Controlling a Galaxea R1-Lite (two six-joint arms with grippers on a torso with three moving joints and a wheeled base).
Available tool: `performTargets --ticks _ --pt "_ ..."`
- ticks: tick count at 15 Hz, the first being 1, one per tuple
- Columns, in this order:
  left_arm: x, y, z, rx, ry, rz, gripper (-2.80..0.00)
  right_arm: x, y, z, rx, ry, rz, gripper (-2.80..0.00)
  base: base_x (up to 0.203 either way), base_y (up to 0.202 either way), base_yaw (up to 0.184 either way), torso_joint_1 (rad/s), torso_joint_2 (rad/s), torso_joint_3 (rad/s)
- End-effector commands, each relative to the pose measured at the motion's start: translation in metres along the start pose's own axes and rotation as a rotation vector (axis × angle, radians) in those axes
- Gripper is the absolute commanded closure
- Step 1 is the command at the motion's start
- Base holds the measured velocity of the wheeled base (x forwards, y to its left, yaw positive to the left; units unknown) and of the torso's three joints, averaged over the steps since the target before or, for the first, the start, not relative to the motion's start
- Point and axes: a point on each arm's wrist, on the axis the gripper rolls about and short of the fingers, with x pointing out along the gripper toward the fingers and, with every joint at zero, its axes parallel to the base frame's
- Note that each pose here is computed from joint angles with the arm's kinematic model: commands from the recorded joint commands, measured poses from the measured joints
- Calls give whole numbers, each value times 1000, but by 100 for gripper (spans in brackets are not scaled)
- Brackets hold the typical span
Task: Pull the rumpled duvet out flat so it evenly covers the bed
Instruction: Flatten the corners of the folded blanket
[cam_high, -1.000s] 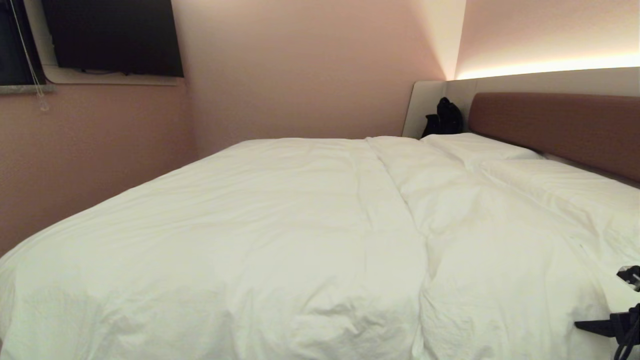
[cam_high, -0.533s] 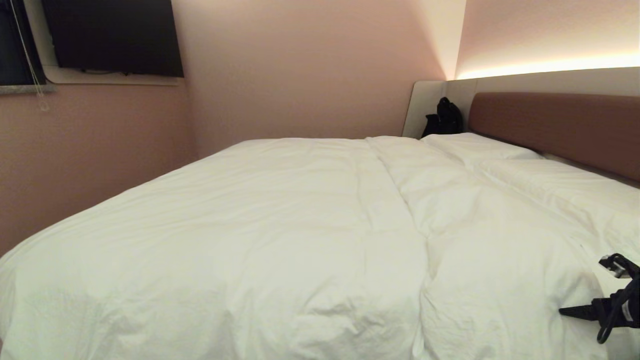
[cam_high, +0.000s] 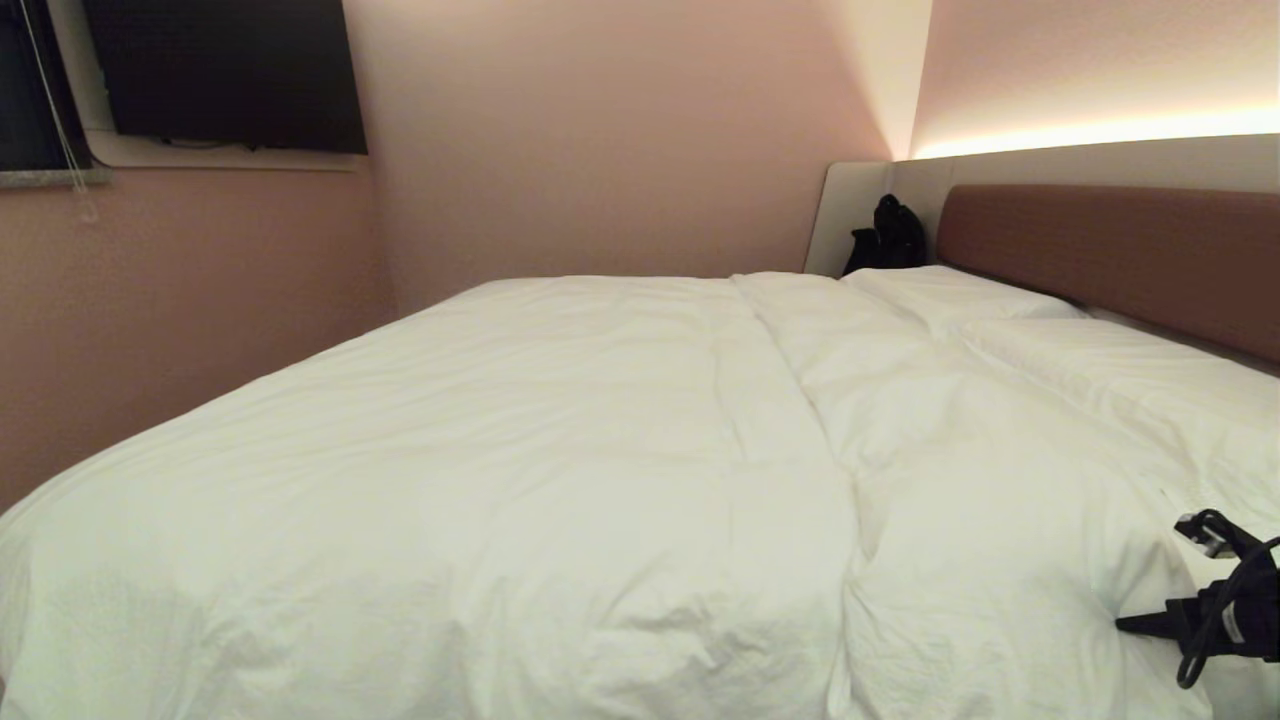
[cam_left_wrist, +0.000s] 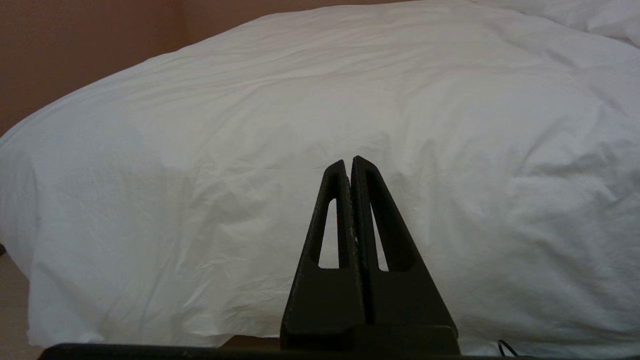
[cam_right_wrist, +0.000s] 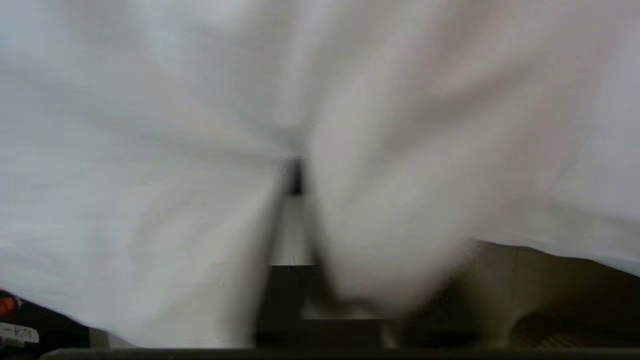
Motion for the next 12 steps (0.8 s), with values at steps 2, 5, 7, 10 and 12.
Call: performTargets --ticks 2,5,7,10,12 --pt "0 0 0 1 1 1 0 -8 8 9 9 -26 2 0 0 0 0 0 0 0" --pt "0 0 0 1 1 1 0 -36 26 29 22 -86 19 0 0 0 0 0 0 0" --pt "0 0 0 1 1 1 0 -47 38 34 47 -87 76 0 0 0 0 0 0 0" --pt "0 0 0 1 1 1 0 -90 75 54 8 -150 135 0 0 0 0 0 0 0" --pt "0 0 0 1 1 1 0 -114 109 68 -18 -198 190 0 0 0 0 0 0 0"
